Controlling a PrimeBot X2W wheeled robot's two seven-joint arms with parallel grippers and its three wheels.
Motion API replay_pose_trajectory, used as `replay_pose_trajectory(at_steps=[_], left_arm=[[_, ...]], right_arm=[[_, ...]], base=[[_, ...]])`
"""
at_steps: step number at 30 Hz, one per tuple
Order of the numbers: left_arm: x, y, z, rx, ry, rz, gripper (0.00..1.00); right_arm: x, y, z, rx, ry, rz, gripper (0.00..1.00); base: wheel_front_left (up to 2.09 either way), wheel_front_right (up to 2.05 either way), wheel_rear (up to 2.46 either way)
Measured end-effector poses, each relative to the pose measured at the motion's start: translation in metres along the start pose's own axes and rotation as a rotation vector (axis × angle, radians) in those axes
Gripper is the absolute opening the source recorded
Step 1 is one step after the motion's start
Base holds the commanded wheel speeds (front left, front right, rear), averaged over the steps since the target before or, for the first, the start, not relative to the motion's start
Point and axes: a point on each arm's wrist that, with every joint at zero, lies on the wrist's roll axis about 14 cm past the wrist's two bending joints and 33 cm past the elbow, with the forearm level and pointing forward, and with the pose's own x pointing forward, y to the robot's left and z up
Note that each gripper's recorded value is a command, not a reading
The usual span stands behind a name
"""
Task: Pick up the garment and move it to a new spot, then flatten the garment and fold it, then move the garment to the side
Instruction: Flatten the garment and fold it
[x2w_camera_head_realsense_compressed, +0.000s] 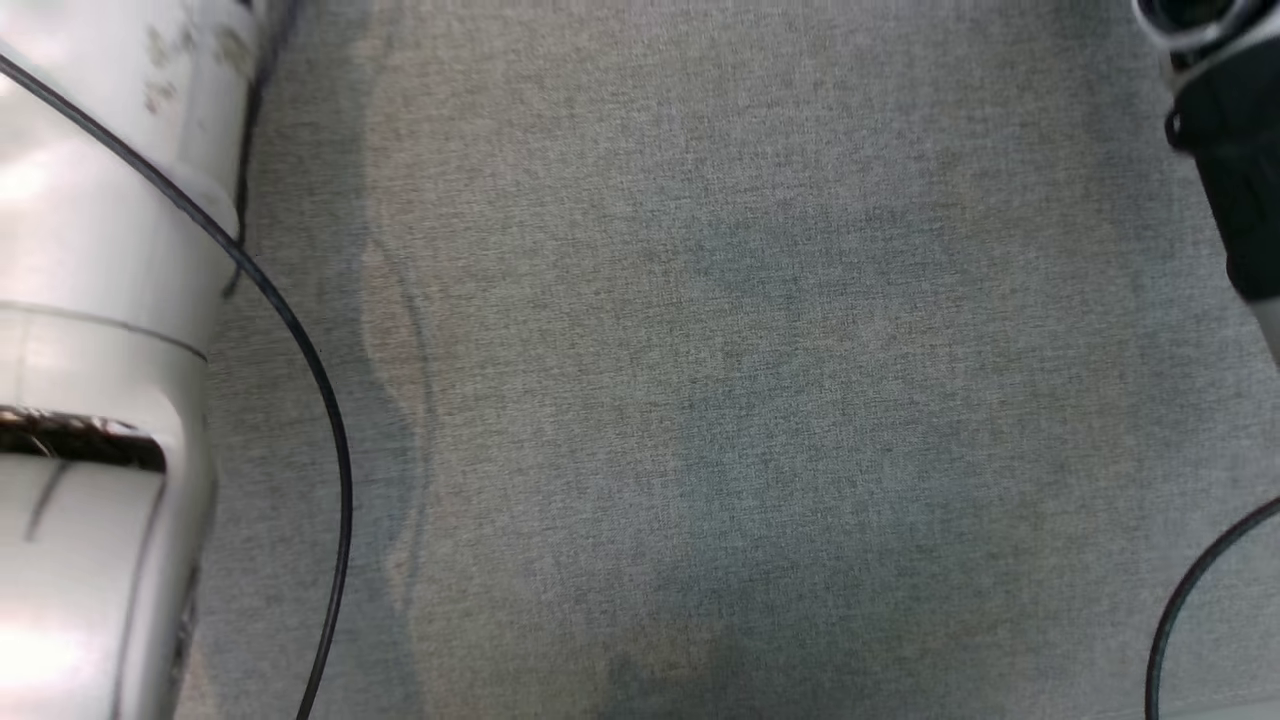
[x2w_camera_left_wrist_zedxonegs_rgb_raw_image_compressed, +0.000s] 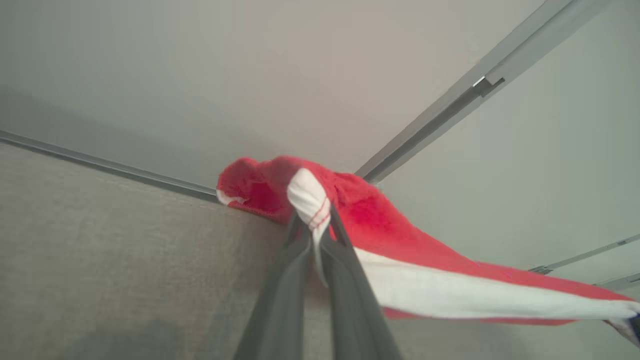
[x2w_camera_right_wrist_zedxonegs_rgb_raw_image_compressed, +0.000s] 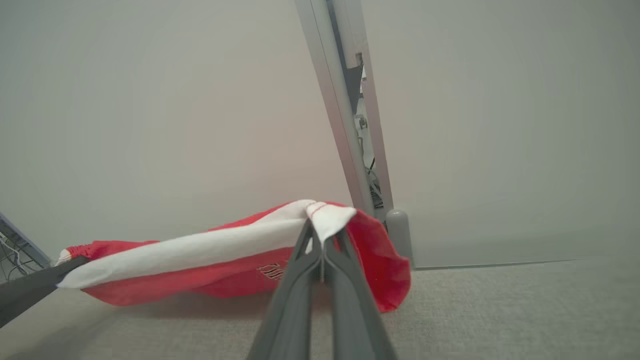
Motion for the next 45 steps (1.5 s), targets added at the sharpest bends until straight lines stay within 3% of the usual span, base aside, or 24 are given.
replay_pose_trajectory(at_steps=[12, 24, 37, 45], left_arm=[[-0.066, 0.032, -0.048, 0.241, 0.220, 0.061, 0.00], [-0.125, 0.035, -0.064, 0.364, 0.293, 0.056, 0.00], [-0.180, 0.023, -0.081, 0.401, 0.302, 0.017, 0.00], [-0.220, 0.013, -0.097, 0.320, 0.299, -0.006, 0.00]], right_arm=[[-0.055, -0.008, -0.031, -0.017, 0.172, -0.040, 0.00], [-0.116, -0.014, -0.055, -0.032, 0.407, -0.087, 0.00], [-0.179, -0.011, -0.049, -0.012, 0.522, -0.108, 0.00], [-0.223, -0.007, -0.041, -0.015, 0.594, -0.110, 0.00]], base=[[0.00, 0.00, 0.00], [0.00, 0.00, 0.00], [0.00, 0.00, 0.00], [0.00, 0.00, 0.00]])
